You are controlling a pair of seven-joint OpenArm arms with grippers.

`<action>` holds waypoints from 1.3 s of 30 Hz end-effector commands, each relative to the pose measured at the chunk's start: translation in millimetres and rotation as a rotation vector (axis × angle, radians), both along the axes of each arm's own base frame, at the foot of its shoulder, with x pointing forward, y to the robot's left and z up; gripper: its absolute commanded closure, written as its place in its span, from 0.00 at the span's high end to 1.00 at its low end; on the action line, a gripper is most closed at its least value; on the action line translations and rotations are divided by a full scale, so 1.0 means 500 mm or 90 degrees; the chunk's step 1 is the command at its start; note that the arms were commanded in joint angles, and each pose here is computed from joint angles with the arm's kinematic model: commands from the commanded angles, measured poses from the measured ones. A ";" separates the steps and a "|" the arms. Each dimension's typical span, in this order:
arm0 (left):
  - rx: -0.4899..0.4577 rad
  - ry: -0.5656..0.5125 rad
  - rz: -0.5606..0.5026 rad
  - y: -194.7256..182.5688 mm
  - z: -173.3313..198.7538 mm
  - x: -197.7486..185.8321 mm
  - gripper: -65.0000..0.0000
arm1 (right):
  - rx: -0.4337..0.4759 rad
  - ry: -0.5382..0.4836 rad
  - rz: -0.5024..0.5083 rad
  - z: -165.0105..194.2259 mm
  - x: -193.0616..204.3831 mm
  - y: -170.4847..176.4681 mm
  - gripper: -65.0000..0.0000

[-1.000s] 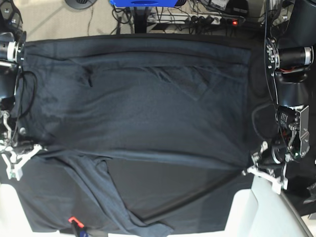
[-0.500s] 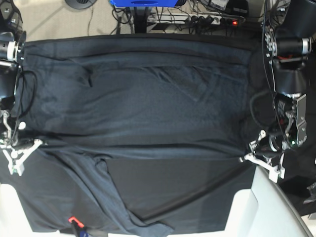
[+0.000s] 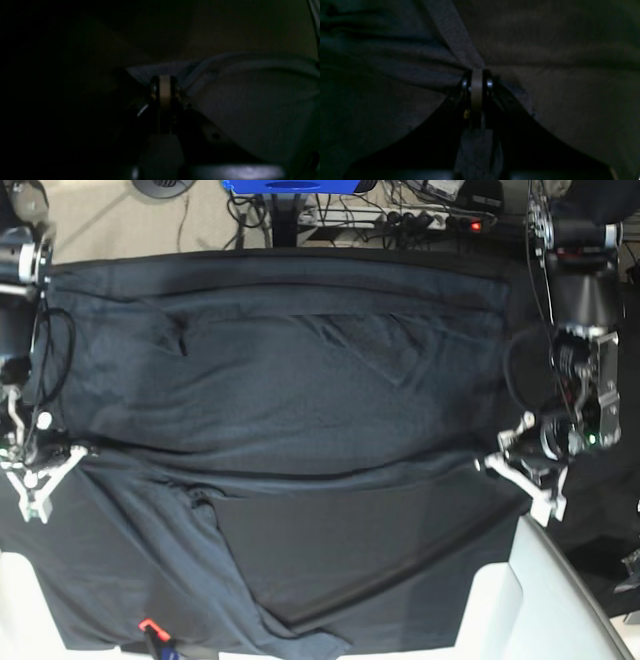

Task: Fold the T-shirt properly
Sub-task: 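Lift the shirt sides with both grippers and fold them over toward the collar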

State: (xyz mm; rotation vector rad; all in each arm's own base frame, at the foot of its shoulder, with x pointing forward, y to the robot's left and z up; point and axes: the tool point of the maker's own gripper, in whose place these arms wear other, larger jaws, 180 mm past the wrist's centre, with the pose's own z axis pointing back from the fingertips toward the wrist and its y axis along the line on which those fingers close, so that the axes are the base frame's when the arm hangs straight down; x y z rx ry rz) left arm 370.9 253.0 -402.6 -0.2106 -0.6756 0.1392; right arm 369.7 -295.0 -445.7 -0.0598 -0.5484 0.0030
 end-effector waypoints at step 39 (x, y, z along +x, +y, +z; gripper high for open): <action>0.073 0.031 -0.033 0.050 0.029 -0.145 0.00 | -0.061 0.067 -0.022 0.001 -0.166 -0.071 0.01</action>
